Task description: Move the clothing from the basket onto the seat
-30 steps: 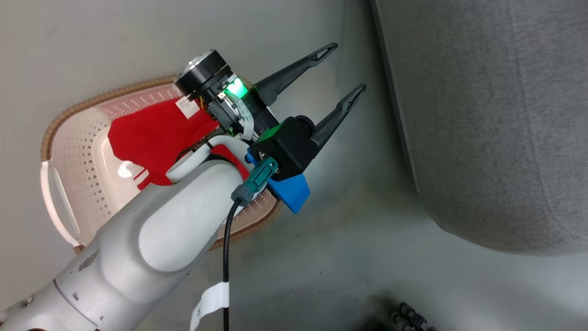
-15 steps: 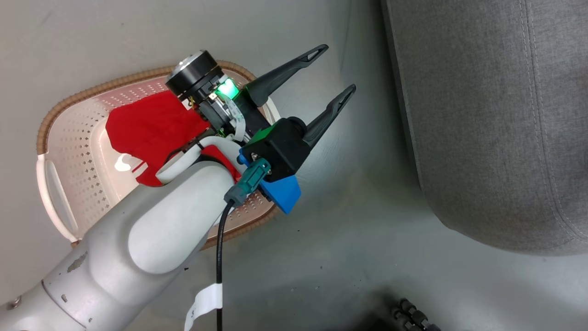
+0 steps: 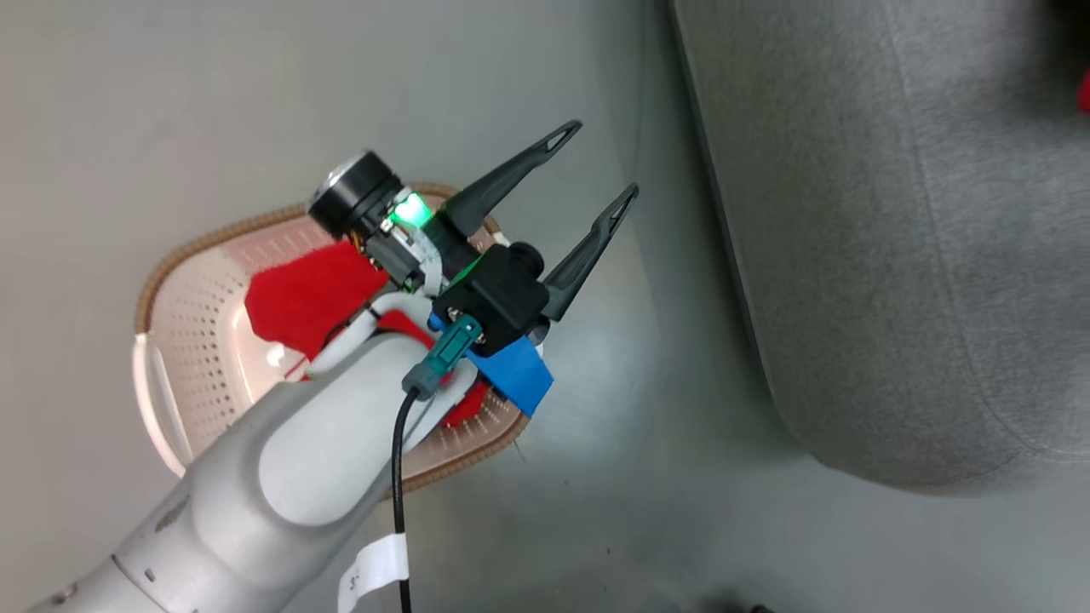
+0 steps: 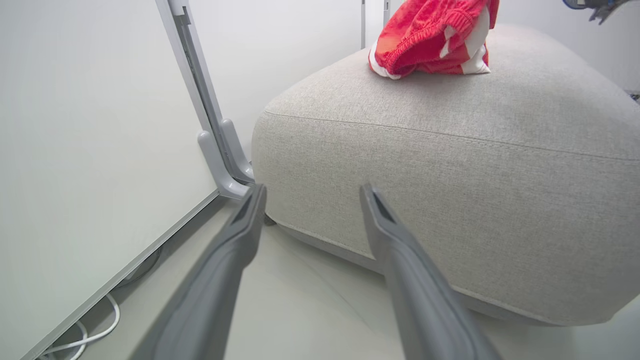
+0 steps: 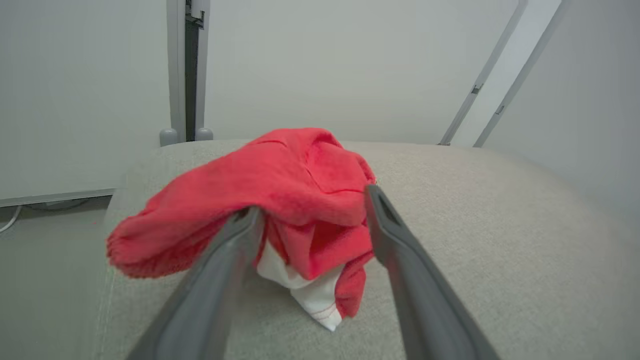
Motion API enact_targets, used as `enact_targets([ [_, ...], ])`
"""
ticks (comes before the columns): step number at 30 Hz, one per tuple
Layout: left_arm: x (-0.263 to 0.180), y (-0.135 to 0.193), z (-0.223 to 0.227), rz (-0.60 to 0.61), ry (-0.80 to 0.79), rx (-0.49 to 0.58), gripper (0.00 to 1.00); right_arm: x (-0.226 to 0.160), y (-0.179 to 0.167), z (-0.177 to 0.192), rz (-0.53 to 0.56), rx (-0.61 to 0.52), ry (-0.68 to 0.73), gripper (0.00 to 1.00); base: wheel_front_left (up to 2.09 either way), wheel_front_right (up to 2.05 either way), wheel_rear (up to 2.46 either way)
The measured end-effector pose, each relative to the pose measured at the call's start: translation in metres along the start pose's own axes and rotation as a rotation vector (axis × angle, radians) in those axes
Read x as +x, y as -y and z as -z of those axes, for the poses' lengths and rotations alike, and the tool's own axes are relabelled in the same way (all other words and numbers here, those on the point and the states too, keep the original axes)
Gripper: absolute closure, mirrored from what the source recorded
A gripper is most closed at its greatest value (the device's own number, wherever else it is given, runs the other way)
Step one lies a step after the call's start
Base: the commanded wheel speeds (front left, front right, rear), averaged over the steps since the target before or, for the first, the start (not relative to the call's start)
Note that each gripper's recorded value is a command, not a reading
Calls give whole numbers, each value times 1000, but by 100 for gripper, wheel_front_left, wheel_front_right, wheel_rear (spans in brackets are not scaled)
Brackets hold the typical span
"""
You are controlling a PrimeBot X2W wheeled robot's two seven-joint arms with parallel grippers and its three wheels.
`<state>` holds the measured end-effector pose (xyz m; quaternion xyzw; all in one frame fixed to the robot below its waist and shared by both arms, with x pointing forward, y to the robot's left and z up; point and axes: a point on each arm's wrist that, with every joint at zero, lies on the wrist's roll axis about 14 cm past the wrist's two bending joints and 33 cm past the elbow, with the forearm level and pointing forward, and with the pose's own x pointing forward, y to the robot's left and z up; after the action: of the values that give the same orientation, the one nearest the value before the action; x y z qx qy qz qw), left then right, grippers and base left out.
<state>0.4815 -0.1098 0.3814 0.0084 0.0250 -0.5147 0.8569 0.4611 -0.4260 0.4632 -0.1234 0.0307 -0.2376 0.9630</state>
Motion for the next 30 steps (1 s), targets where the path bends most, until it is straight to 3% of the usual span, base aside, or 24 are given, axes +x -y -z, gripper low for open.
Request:
enact_targets([
  [12,-41,-11,-67,-217,64,-11,0,-65,-36,-61,-182,63,138,0,0,0,0],
  [23,-131,-46,-112,-545,132,1,0,-105,-108,-125,-394,232,297,0,0,0,0],
  [30,-192,-59,-123,-729,148,17,0,-129,-148,-141,-508,306,317,0,0,0,0],
])
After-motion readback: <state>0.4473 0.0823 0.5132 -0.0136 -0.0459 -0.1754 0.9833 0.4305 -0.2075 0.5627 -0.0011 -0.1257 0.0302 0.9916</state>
